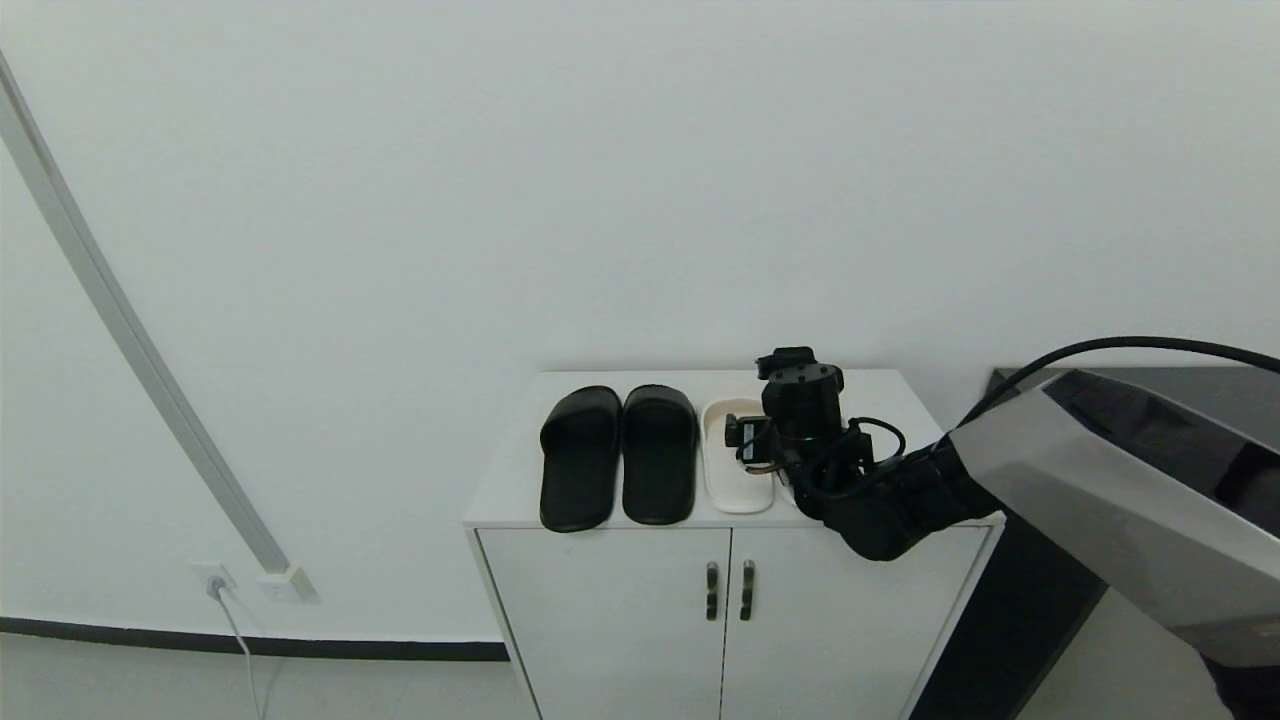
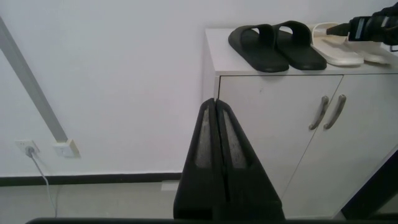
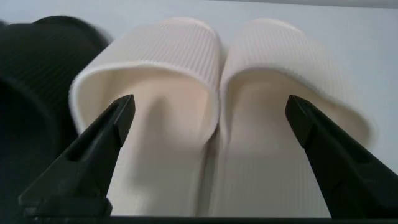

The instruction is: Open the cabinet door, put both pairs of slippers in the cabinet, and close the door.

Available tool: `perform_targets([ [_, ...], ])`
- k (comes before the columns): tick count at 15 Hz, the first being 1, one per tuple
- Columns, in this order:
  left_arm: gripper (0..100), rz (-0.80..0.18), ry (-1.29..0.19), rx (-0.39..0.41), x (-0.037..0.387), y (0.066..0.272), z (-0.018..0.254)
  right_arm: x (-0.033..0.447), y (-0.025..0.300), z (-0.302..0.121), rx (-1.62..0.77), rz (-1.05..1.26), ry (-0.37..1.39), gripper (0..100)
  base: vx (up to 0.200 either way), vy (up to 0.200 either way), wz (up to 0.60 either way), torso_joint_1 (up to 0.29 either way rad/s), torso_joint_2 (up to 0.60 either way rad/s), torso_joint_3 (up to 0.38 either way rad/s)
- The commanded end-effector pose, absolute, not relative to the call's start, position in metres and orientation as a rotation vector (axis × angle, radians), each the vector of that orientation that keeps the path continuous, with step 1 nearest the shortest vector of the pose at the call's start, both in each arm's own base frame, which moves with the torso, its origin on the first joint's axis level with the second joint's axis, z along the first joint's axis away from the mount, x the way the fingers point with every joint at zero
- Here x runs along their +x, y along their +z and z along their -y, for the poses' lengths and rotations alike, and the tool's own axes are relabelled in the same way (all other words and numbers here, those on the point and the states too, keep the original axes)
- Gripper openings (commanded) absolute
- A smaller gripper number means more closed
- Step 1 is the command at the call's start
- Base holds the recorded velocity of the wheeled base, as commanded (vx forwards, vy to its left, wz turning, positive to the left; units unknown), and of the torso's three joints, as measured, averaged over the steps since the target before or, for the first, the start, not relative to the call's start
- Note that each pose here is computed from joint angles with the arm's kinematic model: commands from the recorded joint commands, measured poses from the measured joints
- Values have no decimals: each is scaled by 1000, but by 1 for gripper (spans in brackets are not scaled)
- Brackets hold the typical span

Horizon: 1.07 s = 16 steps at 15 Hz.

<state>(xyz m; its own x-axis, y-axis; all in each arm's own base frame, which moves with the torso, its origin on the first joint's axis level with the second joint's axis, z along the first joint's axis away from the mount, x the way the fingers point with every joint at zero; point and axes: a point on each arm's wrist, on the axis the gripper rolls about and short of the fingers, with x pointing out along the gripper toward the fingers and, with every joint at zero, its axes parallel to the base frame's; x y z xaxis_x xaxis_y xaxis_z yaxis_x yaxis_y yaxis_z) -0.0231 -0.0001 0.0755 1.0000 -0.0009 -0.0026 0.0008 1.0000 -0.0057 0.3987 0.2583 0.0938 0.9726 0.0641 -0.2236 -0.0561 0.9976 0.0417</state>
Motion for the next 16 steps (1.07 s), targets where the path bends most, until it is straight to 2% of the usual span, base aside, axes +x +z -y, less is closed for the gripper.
perform_targets([
  [1,0,-3,0,-6,-23,76,0,413,80,-257,27,-229,41,100,0,0,0,0,0,0],
  [7,0,-3,0,-8,-23,76,0,424,75,-262,-2,-211,39,100,0,0,0,0,0,0],
  [8,0,-3,0,-8,-23,76,0,424,74,-262,-3,-212,39,0,0,0,0,0,0,0],
  [16,0,-3,0,-9,-23,76,0,421,84,-261,8,-196,39,0,0,0,0,0,0,0],
])
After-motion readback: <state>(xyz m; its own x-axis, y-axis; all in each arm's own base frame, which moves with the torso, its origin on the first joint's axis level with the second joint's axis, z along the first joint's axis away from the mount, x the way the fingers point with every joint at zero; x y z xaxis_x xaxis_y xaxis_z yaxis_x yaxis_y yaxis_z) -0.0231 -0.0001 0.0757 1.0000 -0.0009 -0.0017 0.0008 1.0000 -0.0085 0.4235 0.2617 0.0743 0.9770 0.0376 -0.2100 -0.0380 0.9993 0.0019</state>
